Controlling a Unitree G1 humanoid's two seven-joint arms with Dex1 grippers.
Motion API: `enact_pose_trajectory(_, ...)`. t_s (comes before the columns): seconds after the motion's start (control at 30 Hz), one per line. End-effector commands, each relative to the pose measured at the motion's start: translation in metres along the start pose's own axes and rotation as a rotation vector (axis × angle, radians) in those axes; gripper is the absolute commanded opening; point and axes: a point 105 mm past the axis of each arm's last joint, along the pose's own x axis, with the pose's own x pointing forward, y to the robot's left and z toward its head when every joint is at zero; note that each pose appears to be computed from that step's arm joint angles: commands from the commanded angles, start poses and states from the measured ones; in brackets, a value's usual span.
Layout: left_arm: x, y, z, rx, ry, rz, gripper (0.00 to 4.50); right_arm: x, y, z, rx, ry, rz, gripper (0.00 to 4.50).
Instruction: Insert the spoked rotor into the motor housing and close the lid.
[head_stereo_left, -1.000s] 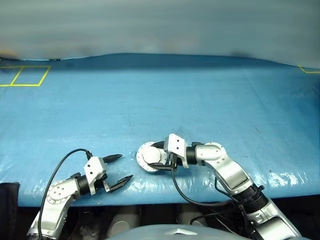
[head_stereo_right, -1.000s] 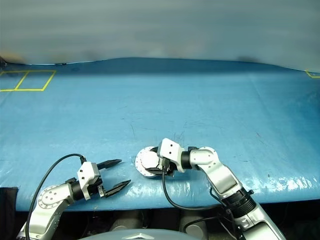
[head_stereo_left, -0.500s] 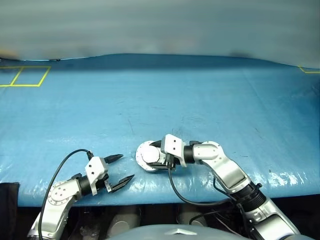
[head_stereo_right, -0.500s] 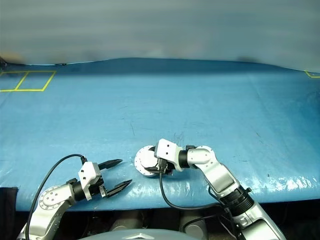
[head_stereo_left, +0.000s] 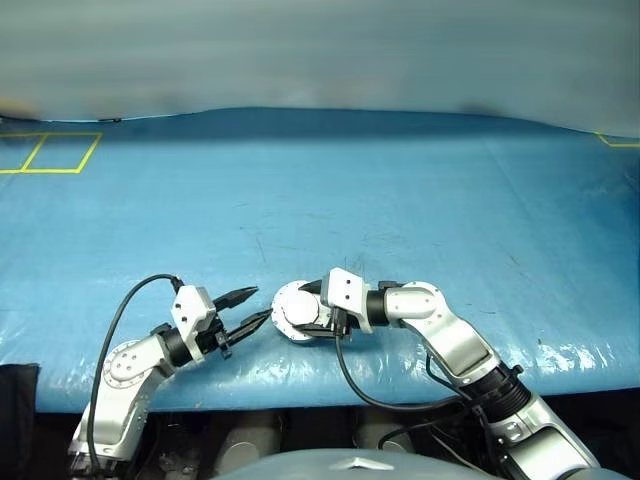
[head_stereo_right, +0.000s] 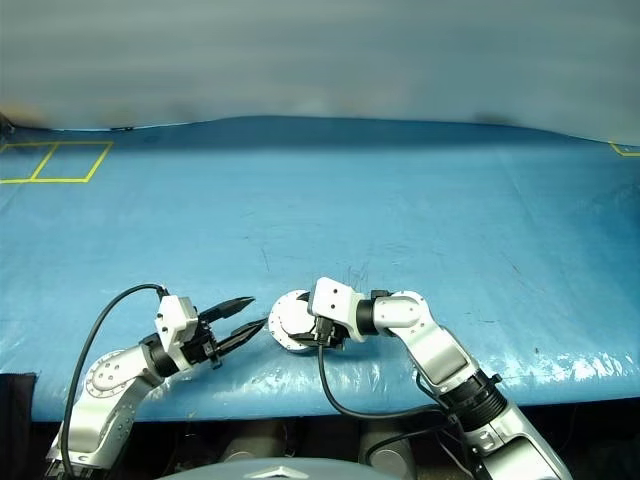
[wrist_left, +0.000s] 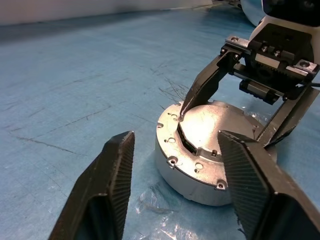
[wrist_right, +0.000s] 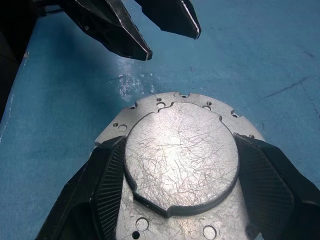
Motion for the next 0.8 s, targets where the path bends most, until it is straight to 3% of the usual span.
enact_pose_trajectory(0.03,0.005,-0.005,-0.003,0.026,0.031,-0.049,1.21,-0.002,-0.003,-0.010,0.007,0.039,-0.036,3.05)
enact_pose_trajectory(0.13,0.008,-0.006,-0.010,0.042,0.064,-0.065,0.19,-0.002,-0.003,-0.010,0.007,0.037,-0.038,3.05)
enact_pose_trajectory(0.17,0.012,-0.004,-0.016,0.053,0.090,-0.060,0.05,-0.001,-0.003,-0.010,0.009,0.037,-0.038,3.05)
enact_pose_trajectory(0.33,0.020,-0.004,-0.035,0.084,0.170,-0.064,0.05,-0.001,-0.002,-0.010,0.011,0.035,-0.039,3.05)
enact_pose_trajectory(0.63,0.024,-0.008,-0.036,0.077,0.159,-0.071,0.05,-0.002,-0.004,-0.007,0.058,0.008,-0.045,3.05)
enact_pose_trajectory(0.77,0.024,-0.010,-0.035,0.076,0.159,-0.071,0.00,-0.006,-0.005,0.004,0.087,-0.053,-0.046,4.43)
enact_pose_trajectory(0.8,0.024,-0.011,-0.035,0.076,0.157,-0.071,0.00,-0.009,-0.008,0.011,0.101,-0.091,-0.063,4.47)
